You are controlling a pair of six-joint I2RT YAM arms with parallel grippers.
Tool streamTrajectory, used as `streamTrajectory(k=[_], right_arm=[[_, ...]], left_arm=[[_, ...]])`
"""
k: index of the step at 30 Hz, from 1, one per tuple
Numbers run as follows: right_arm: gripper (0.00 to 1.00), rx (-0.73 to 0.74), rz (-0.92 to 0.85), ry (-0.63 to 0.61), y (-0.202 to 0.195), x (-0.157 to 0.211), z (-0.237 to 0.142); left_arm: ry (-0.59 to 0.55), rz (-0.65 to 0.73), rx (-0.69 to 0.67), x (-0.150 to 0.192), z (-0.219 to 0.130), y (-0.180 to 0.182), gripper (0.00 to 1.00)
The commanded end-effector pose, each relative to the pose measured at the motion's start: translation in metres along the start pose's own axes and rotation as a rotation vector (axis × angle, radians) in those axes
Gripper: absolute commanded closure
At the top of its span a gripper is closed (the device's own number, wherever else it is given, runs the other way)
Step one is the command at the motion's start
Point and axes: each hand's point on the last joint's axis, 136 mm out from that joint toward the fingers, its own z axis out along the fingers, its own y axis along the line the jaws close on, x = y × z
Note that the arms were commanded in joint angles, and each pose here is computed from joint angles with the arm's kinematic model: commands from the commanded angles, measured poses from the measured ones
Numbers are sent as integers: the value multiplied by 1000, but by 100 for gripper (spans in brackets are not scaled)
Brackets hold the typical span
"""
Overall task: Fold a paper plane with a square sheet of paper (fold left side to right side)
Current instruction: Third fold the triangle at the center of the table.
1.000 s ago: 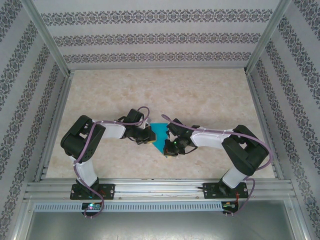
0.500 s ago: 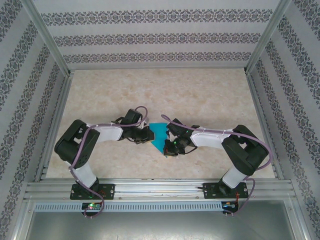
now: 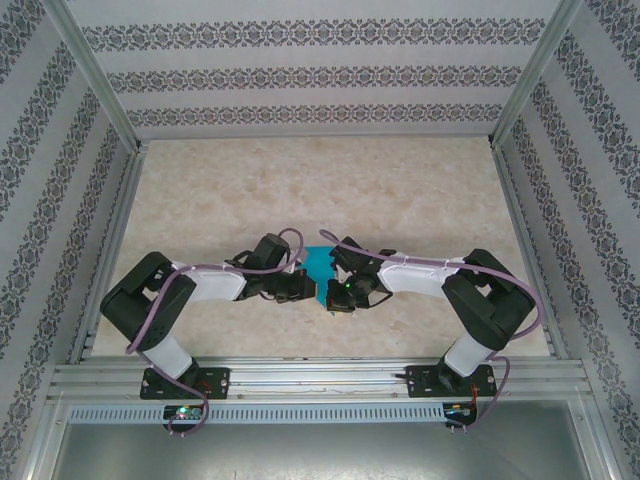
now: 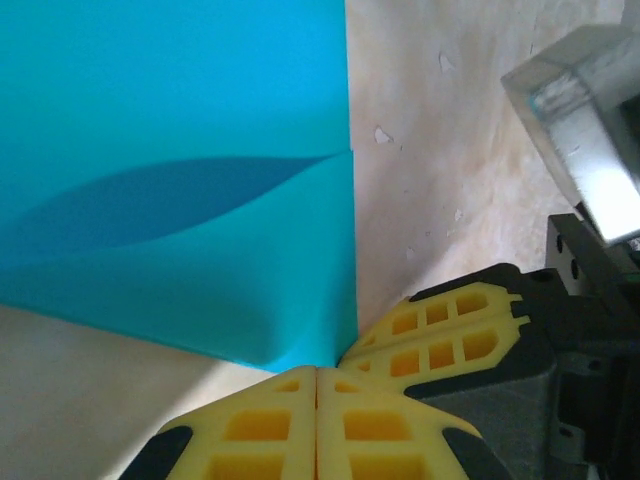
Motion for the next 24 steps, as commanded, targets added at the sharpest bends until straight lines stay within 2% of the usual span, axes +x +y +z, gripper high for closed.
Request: streamTrajectory(k=[1, 24], right_arm=[[100, 270, 53, 44, -65, 19, 10], [100, 320, 53, 70, -72, 23, 6]], left_arm=[[-29, 17, 53, -14, 9, -16, 93], [-9, -91, -150, -7, 19, 35, 96]])
